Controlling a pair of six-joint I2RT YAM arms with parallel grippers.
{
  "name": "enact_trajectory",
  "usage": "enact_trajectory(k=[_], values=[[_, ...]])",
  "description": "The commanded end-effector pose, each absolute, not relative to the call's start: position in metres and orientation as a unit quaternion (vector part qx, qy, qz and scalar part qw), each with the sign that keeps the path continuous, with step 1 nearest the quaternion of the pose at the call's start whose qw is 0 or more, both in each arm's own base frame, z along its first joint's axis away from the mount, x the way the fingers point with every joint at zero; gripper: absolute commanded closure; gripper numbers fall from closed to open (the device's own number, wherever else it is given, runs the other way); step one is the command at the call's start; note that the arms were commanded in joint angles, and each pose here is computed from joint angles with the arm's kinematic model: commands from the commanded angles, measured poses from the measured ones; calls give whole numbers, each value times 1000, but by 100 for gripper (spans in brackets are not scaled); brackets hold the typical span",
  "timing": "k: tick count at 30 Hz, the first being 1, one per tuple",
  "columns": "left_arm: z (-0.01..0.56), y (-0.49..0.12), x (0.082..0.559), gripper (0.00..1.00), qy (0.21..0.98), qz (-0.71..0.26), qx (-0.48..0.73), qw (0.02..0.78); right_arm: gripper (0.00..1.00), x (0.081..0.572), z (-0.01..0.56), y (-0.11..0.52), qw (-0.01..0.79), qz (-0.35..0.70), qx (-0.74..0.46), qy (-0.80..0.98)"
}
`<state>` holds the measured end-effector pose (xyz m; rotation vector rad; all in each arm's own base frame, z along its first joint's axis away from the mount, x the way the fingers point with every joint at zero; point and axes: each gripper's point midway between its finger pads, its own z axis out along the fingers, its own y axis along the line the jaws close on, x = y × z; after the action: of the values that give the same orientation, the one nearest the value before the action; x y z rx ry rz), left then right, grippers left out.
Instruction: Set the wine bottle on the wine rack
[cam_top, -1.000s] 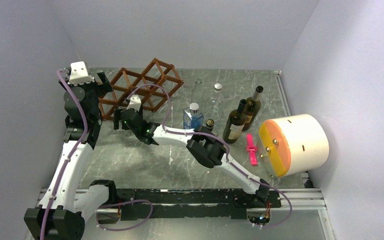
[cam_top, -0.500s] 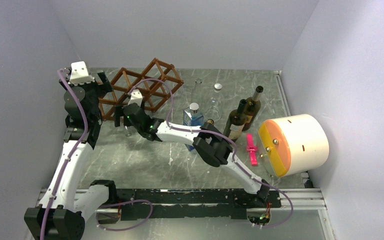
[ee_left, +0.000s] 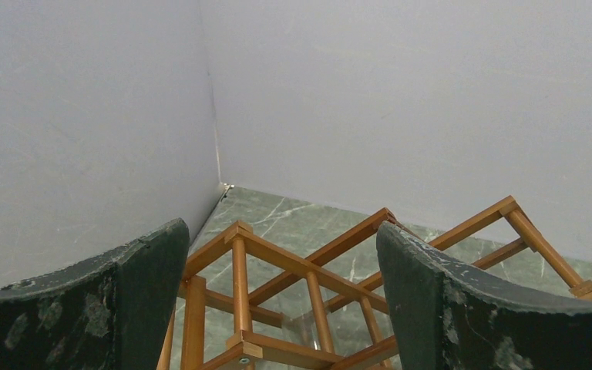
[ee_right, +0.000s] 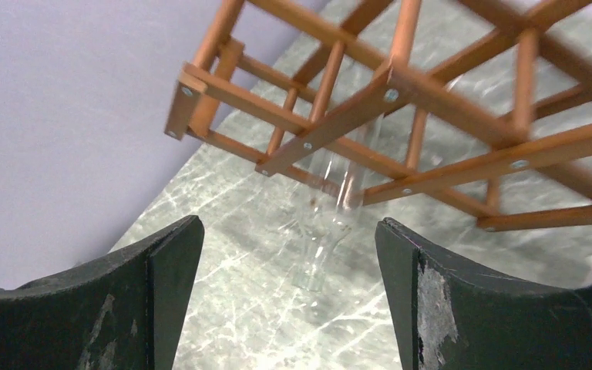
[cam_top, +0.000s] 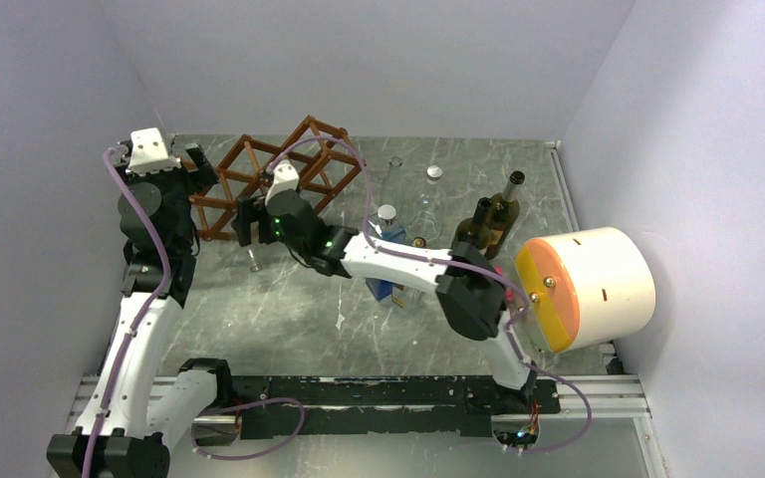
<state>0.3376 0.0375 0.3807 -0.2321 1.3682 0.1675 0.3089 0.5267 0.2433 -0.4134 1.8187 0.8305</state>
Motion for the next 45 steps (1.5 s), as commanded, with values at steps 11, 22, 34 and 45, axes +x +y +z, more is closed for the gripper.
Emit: enact_trajectory(k=[11, 22, 34, 45], values=[[403, -7, 331, 5, 594, -16, -11, 804, 12, 293, 381, 345, 650, 149, -196, 719], [381, -144, 281, 5, 526, -258, 336, 737, 7, 289, 340, 270, 573, 89, -216, 785], [372, -154, 284, 5, 536, -271, 349, 719, 6, 264, 296, 269, 496, 145, -279, 810], [370, -155, 284, 5, 537, -269, 352, 718, 12, 263, 266, 275, 464, 138, -300, 822]])
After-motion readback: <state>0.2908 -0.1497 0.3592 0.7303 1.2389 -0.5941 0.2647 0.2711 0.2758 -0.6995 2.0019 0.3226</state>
